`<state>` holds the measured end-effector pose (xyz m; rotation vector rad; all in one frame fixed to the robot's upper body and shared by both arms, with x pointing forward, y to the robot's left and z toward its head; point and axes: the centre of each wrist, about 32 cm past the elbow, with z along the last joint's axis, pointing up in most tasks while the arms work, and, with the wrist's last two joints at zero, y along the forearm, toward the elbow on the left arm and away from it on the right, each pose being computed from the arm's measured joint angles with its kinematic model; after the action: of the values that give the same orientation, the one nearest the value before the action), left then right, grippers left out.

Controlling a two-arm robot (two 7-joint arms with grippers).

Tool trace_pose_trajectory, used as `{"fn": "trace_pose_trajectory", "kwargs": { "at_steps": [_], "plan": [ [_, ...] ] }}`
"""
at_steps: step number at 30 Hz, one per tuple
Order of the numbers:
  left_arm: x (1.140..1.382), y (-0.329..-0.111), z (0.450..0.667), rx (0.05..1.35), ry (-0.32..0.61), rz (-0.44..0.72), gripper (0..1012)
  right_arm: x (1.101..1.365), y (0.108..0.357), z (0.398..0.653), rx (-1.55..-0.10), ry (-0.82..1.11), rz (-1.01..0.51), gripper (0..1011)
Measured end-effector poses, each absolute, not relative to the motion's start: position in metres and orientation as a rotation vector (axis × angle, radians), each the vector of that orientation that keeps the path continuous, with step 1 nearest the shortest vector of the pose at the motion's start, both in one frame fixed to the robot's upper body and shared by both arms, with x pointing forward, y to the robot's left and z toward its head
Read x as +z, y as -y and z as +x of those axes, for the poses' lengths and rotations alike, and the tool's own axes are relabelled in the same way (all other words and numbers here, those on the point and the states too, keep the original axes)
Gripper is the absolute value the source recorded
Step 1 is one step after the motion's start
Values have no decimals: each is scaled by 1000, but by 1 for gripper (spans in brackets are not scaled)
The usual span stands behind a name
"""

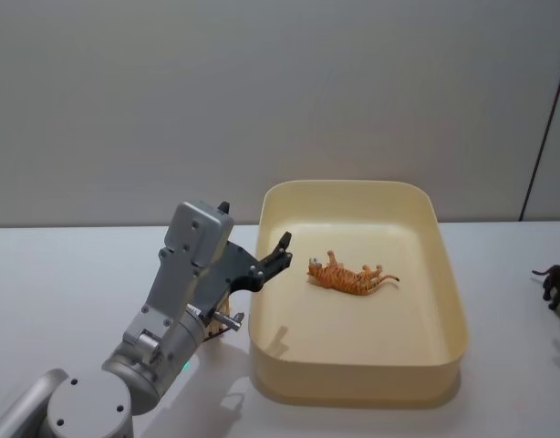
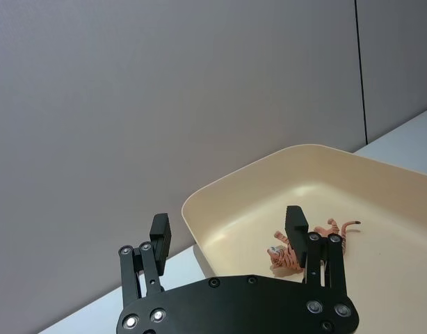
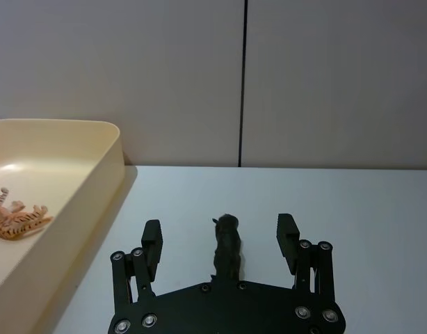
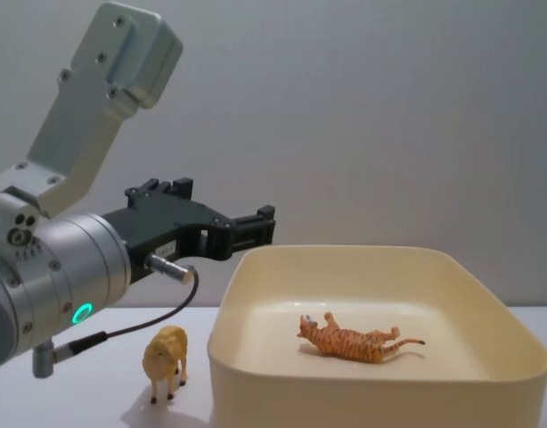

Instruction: Pick up the toy alternately with two hands and place it into the central storage box.

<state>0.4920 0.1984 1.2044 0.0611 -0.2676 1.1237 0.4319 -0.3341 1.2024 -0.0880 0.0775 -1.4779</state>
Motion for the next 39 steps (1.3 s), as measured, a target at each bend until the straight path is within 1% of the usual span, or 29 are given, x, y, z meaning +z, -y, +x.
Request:
{"fn": "trace_pose_trajectory", "kwargs": {
  "at_steps": [5, 11, 23, 39],
  "plan": [
    [1204, -198, 492, 1124, 268, 61, 1001, 1201, 338, 429, -1492, -89, -99, 1001],
    [1204, -198, 492, 1124, 268, 61, 1001, 1197, 342, 433, -1496, -106, -117, 1001],
    [1204, -198, 492, 1124, 268, 61, 1002, 1188, 343, 455, -1477, -120, -166, 1001],
    [1204, -198, 492, 1124, 268, 61, 1002, 1168, 338, 486, -1458, -166, -230, 1001]
  ]
}}
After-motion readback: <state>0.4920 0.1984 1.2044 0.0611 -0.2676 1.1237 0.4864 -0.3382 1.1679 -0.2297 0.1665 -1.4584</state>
